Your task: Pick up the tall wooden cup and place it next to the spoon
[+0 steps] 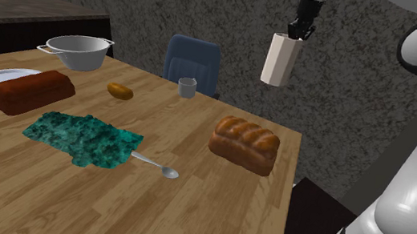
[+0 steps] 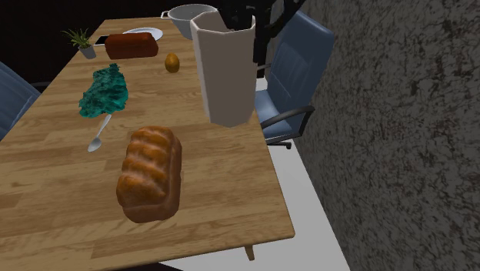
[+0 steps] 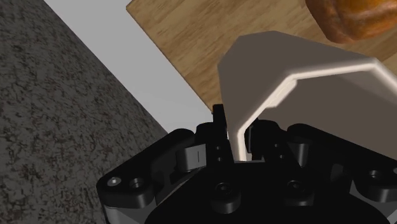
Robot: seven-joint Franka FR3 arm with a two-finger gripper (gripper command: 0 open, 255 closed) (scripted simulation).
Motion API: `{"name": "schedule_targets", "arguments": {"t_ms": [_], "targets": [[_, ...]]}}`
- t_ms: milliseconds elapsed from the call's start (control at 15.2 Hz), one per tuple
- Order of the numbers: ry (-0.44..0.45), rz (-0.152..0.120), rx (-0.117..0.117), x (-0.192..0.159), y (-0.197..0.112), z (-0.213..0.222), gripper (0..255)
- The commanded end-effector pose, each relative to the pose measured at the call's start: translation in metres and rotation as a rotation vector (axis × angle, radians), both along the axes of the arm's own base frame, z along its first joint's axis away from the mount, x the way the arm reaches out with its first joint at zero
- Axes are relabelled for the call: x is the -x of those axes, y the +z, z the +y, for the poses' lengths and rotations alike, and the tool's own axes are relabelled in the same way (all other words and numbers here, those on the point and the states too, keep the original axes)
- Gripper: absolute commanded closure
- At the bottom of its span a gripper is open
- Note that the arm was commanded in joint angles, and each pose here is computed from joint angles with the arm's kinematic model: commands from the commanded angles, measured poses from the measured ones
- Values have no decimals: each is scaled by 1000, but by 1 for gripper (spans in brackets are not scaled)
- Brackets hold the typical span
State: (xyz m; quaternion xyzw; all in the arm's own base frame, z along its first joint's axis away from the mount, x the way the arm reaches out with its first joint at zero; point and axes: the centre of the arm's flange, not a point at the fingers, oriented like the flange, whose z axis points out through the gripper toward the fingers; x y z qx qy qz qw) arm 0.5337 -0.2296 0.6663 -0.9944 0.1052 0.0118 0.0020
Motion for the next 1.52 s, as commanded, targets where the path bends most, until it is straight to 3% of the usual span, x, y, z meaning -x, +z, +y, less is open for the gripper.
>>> {"name": "schedule_targets", "arguments": {"t_ms": [0, 1452], "targets": [[-1, -1, 0, 3, 3, 23, 255], [-1, -1, 0, 48, 4, 310, 255]]}}
